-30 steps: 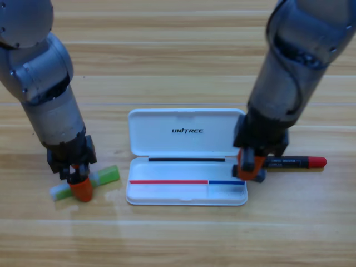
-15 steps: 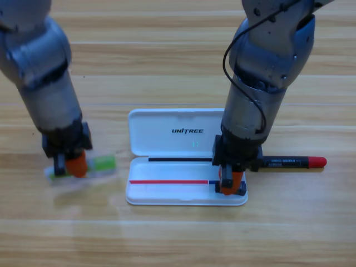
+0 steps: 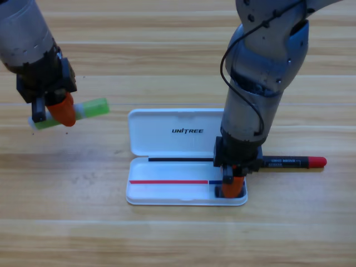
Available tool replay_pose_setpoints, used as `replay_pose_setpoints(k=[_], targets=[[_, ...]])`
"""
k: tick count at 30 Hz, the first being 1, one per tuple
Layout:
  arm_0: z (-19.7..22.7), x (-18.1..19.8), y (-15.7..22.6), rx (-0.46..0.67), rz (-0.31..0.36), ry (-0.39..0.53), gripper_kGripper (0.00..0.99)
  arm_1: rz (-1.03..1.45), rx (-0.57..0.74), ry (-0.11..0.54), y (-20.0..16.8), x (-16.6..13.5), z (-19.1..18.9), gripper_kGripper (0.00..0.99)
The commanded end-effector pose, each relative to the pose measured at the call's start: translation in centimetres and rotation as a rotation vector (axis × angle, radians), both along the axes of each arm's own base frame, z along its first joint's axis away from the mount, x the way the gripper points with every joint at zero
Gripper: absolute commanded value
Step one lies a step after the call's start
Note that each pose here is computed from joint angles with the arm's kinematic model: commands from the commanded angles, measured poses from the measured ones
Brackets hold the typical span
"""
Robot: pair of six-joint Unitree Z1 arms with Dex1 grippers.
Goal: Clean up eraser and pencils
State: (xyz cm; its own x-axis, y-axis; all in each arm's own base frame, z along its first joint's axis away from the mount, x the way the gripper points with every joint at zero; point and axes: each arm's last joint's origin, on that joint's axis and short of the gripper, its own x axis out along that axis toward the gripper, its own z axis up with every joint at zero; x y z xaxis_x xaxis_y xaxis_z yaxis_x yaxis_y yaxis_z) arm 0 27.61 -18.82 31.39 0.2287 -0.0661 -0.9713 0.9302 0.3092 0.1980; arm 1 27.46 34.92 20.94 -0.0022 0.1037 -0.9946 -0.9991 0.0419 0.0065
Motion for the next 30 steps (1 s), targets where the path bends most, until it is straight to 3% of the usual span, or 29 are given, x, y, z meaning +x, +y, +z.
replay_pose_setpoints(k=[1,8,12,18,22,30], targets=[[-1.3,0.5,0.6,0.041,0.025,0.032,0.0,0.001,-0.015,-0.027,-1.5,-0.7,1.5,0.73],[-1.0,0.4,-0.2,0.034,0.006,0.02,0.0,-0.005,0.107,-0.117,-6.2,-4.6,10.2,0.966],[-0.3,-0.1,-2.1,0.019,-0.049,-0.006,0.0,-0.042,0.119,-0.12,-9.3,-5.9,11.5,0.99],[-1.0,-0.7,-7.0,0.018,-0.169,0.009,0.0,-0.042,0.004,-0.096,-12.6,-4.5,8.3,0.986],[-3.8,-0.7,-10.6,0.043,-0.231,0.058,0.0,-0.016,-0.054,-0.039,-13.6,-2.0,4.6,0.986],[-8.4,-0.6,-14.8,0.088,-0.275,0.126,0.0,0.049,-0.074,-0.032,-13.0,2.9,0.3,0.988]])
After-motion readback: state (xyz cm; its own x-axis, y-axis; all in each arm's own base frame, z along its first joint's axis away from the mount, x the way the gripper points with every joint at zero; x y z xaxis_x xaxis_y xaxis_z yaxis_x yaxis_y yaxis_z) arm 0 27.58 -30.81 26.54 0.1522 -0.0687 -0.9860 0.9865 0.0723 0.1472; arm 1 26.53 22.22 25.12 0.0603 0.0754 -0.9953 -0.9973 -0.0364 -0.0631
